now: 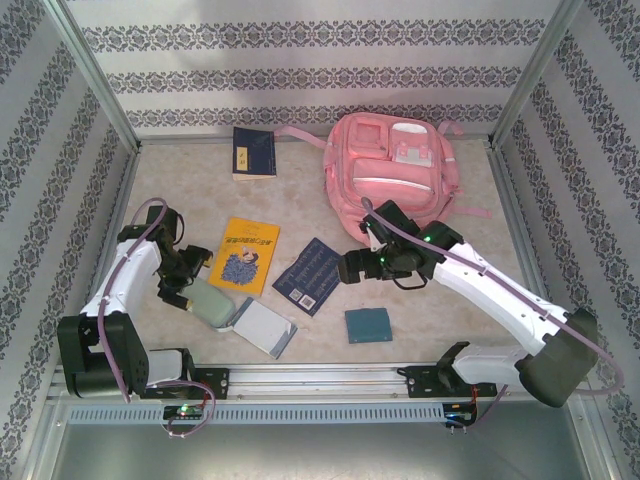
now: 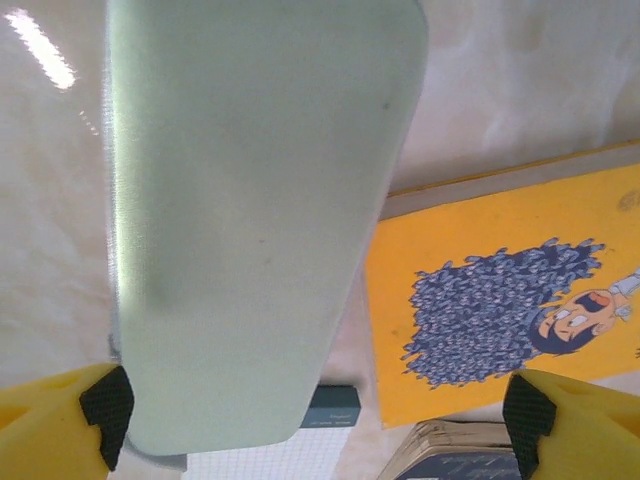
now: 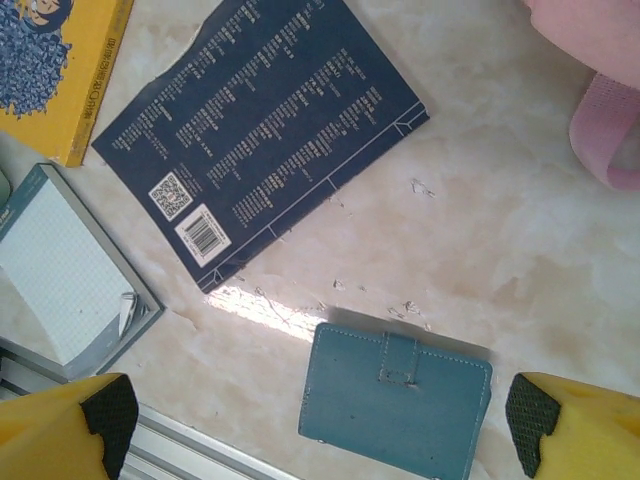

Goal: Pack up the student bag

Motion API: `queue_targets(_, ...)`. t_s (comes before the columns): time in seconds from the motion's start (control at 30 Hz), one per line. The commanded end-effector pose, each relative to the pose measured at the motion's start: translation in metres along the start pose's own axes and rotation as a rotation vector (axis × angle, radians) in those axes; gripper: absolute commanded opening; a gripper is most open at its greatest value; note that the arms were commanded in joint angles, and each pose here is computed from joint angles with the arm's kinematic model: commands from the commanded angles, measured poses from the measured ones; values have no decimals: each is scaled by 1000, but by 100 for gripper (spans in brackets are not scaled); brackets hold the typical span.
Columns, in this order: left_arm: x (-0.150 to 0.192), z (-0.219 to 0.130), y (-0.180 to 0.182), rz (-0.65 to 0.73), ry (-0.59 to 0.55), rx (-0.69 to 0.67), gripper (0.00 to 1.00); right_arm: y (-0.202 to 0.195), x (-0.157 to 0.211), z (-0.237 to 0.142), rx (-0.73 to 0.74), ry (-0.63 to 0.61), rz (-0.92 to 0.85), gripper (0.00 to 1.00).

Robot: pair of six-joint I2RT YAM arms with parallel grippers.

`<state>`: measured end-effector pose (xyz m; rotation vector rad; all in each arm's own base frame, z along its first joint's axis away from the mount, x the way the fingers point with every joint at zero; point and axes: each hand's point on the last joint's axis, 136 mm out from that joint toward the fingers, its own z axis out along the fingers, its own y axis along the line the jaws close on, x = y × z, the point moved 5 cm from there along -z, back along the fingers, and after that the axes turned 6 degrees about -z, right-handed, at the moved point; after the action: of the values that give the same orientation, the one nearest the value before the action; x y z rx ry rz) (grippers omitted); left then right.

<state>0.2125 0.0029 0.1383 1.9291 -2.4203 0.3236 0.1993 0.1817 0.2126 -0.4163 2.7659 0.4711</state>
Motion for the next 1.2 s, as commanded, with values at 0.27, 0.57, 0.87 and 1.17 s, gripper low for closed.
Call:
queue_targets(0.27,-6,16,21,59,-2,-207,100,-7,13,6,5,35,7,96)
queue_targets(0.57,-16,55,2,100,38,-197,100,-10,18,8,21,41,8,96)
queue_targets(0.87,-14,44,8,57,-4,-157,76,-16,17,5,52,28,11,96)
queue_targets(1.17,0,9,3,-18,4,-35,71,-3,-6,-14,-2,-31,-18,96)
